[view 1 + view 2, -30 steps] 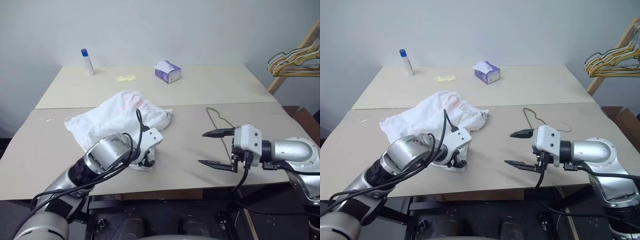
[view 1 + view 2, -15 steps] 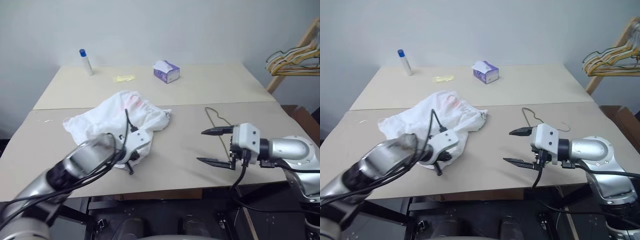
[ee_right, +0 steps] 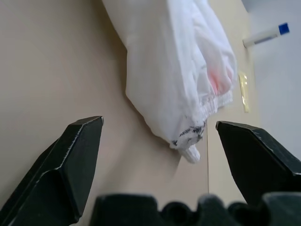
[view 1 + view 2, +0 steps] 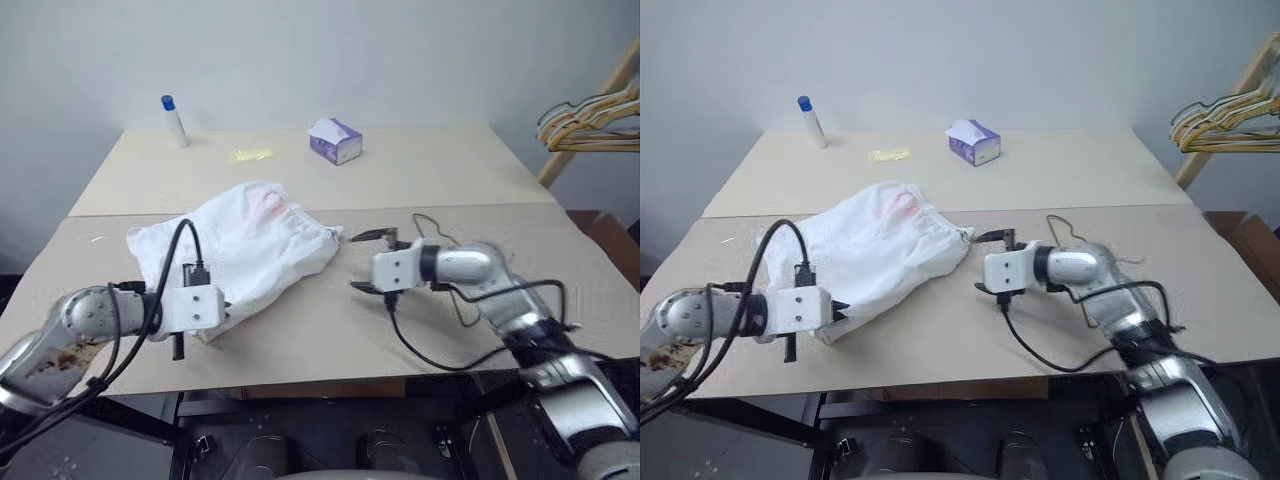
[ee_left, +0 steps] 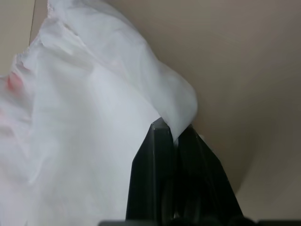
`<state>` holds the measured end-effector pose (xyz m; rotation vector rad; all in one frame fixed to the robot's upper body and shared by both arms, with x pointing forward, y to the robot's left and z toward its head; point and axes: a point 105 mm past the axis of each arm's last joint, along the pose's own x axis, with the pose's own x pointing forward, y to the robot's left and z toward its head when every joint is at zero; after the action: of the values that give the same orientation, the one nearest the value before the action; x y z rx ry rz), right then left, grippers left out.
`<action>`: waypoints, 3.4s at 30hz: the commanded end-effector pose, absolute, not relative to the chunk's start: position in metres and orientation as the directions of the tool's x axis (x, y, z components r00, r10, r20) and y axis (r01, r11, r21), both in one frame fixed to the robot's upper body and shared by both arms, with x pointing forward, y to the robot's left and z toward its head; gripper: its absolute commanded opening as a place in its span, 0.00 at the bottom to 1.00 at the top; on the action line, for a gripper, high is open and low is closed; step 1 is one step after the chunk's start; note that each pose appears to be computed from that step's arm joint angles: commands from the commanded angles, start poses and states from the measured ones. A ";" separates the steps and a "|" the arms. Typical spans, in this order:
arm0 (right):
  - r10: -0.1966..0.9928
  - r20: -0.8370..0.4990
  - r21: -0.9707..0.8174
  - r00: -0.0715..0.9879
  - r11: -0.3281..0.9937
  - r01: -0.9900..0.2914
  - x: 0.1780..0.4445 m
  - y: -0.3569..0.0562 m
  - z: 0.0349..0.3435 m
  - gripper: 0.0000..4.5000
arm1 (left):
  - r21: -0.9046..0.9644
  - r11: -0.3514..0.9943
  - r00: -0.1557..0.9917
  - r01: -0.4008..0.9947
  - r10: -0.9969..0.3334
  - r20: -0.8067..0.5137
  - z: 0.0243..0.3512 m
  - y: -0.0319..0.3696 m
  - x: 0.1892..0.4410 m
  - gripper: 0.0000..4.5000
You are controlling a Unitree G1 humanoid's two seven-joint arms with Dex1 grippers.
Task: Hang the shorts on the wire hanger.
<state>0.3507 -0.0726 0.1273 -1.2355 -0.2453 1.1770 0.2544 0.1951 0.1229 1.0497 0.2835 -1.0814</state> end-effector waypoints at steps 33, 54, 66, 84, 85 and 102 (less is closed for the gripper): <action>0.564 -0.673 -0.731 0.479 -0.606 -0.314 0.413 -0.044 0.110 0.33 | 0.572 0.044 0.488 0.819 -0.579 -0.653 0.121 0.193 0.218 0.00; 0.624 -0.679 -0.694 0.387 -0.376 -0.614 0.325 -0.171 0.133 0.01 | 0.649 -0.130 0.439 0.750 -0.636 -0.635 0.137 0.201 0.274 0.00; 0.719 -0.642 -0.628 0.267 -0.292 -0.722 0.261 -0.151 0.160 0.01 | 0.520 -0.248 0.206 0.818 -0.717 -0.666 0.145 0.201 0.249 0.00; 0.356 0.337 -0.826 0.871 0.557 0.092 0.464 -0.125 0.358 0.01 | 0.869 0.419 0.946 -0.262 -0.064 0.316 0.371 0.240 0.456 0.00; 0.299 0.455 -0.764 0.839 0.615 0.196 0.461 -0.126 0.378 0.01 | 0.812 0.428 0.896 -0.397 -0.010 0.443 0.399 0.243 0.449 0.00; 0.504 0.499 -0.777 0.704 0.621 0.106 0.440 -0.131 0.327 0.01 | 0.823 0.443 0.557 -0.355 -0.607 0.567 0.393 0.176 0.386 0.00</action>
<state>0.4484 -0.1356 0.3218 -0.8717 -0.7289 0.1863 0.4020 0.1843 0.3901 1.1760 -0.9577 -0.0921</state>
